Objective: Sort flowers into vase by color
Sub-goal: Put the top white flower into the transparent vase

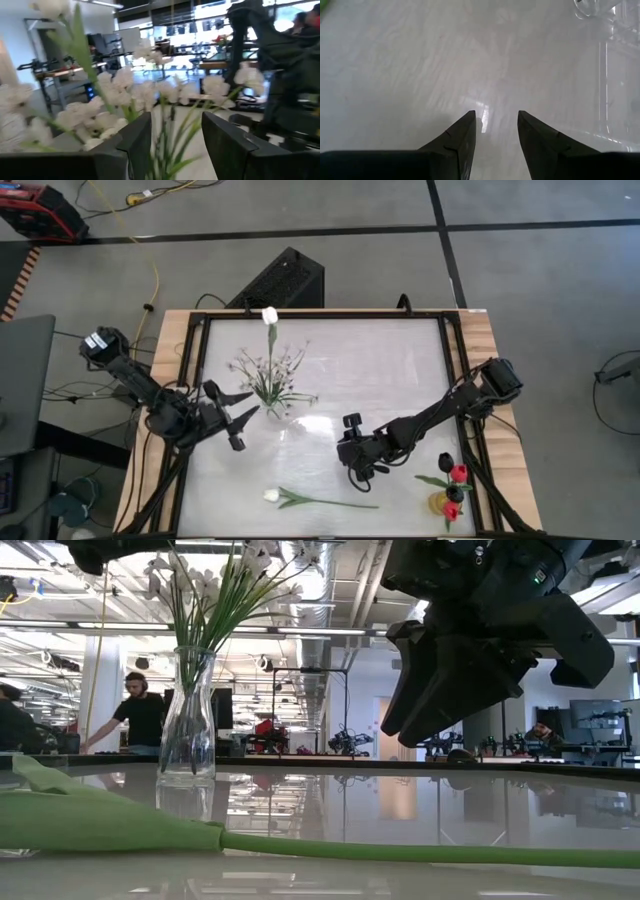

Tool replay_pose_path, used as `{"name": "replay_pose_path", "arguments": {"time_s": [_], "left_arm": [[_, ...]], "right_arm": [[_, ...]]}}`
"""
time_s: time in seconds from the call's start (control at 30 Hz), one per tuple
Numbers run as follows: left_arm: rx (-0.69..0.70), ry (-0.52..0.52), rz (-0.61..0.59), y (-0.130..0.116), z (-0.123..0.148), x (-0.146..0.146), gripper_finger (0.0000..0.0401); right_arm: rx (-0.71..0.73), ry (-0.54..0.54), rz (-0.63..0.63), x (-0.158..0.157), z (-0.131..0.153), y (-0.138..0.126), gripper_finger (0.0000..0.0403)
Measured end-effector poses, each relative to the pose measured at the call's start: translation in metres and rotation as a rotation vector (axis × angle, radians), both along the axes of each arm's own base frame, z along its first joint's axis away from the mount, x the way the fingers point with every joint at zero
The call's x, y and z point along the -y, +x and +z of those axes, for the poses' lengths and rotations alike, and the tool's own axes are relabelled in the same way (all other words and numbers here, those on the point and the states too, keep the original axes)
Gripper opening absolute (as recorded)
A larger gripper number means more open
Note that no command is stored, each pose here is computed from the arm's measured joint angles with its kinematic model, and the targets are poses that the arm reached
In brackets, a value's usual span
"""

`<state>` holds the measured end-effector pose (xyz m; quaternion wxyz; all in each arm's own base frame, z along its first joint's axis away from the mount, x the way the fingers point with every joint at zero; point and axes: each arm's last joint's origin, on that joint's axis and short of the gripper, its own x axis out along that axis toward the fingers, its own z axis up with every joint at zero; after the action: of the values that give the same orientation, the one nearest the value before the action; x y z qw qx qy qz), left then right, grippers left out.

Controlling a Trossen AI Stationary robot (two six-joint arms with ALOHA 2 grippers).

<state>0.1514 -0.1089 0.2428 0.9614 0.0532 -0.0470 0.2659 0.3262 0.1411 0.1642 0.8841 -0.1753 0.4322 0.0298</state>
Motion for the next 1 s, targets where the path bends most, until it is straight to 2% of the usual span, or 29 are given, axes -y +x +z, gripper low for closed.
{"name": "replay_pose_path", "arguments": {"time_s": [0.13,0.23,0.37,0.5,0.6,0.63,0.73,0.8,0.93,1.0], "left_arm": [[0.021,0.02,-0.104,-0.004,0.001,0.008,0.0165],[0.034,0.023,-0.18,-0.009,0.001,0.015,0.0164],[0.011,-0.004,-0.237,-0.02,-0.003,0.027,0.0164],[-0.062,-0.031,-0.207,-0.033,-0.014,0.038,0.0164],[-0.095,-0.057,-0.129,-0.042,-0.022,0.042,0.0164],[-0.101,-0.06,-0.093,-0.044,-0.025,0.043,0.0164],[-0.091,-0.084,-0.086,-0.044,-0.036,0.042,0.0164],[-0.051,-0.162,-0.078,-0.04,-0.045,0.039,0.0164],[-0.037,-0.242,-0.078,-0.034,-0.066,0.03,0.0164],[-0.049,-0.268,-0.084,-0.033,-0.073,0.027,0.0164]], "right_arm": [[-0.015,0.006,0.006,0.0,0.001,0.0,0.017],[-0.061,0.016,0.03,-0.004,0.018,0.0,0.017],[-0.015,0.005,0.084,-0.007,0.066,-0.005,0.0168],[0.165,-0.055,0.091,0.009,0.125,-0.015,0.0151],[0.408,-0.091,-0.019,0.036,0.174,-0.023,0.0121],[0.492,-0.078,-0.059,0.048,0.188,-0.025,0.0106],[0.677,-0.011,-0.167,0.088,0.218,-0.025,0.0048],[0.745,0.041,-0.208,0.116,0.225,-0.02,0.0018],[0.797,0.15,-0.343,0.172,0.233,-0.005,0.0018],[0.775,0.211,-0.381,0.196,0.234,0.004,0.0017]]}}
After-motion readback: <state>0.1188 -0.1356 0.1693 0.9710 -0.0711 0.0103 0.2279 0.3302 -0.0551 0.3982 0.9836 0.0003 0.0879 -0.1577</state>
